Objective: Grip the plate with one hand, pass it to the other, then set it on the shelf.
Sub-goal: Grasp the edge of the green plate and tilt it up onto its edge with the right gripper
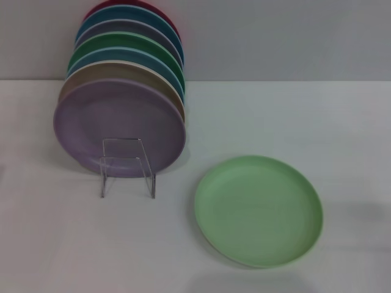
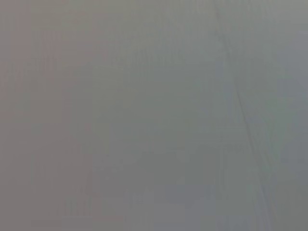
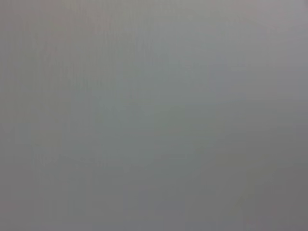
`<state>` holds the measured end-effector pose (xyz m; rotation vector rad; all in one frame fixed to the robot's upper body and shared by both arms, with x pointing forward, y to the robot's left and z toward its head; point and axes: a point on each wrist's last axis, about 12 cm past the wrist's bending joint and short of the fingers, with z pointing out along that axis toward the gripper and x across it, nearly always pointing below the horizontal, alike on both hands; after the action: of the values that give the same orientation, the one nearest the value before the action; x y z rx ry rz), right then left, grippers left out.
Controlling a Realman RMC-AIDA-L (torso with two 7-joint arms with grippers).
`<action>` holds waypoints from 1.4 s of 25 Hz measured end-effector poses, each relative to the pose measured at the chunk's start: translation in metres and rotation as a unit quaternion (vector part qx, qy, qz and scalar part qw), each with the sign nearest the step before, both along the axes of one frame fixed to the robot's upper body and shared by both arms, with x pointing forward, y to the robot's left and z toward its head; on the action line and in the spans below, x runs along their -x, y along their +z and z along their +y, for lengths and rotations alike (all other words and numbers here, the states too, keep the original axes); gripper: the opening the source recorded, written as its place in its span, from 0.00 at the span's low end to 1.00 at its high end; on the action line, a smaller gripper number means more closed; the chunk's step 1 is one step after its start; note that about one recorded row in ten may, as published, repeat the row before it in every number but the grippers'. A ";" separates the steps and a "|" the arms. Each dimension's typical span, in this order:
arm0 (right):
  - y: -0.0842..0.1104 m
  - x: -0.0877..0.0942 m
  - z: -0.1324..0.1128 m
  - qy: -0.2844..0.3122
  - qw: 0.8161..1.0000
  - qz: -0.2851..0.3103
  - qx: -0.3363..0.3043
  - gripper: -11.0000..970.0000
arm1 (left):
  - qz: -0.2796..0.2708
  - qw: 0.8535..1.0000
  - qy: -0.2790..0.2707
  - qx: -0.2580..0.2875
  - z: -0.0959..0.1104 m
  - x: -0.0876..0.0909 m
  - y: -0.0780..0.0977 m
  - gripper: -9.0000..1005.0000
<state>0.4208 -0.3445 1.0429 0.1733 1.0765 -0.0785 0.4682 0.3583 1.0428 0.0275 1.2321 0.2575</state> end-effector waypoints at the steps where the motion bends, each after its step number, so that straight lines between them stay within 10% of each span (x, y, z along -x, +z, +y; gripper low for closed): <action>1: 0.000 0.000 0.000 0.000 1.000 0.000 0.000 0.81 | 0.000 1.000 0.000 0.001 0.000 0.000 0.000 0.81; 14: 0.008 -0.005 0.011 0.041 0.999 -0.029 -0.014 0.80 | 0.002 1.000 -0.003 -0.001 -0.001 -0.001 0.000 0.81; 19: 0.021 -0.034 0.011 0.110 0.993 -0.016 -0.033 0.80 | 0.001 1.000 -0.008 -0.002 -0.002 -0.002 0.000 0.81; 27: 0.085 -0.091 0.031 0.183 0.982 0.047 -0.017 0.80 | -0.001 1.000 -0.013 -0.003 -0.005 -0.005 0.001 0.80; 35: 0.161 -0.140 0.070 0.208 0.946 0.247 0.020 0.79 | 0.001 1.000 -0.022 -0.003 -0.008 -0.006 0.001 0.81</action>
<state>0.5603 -0.2741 1.2039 -0.1211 1.5908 0.2494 0.4747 0.3508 1.0437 0.0597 1.2320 0.2232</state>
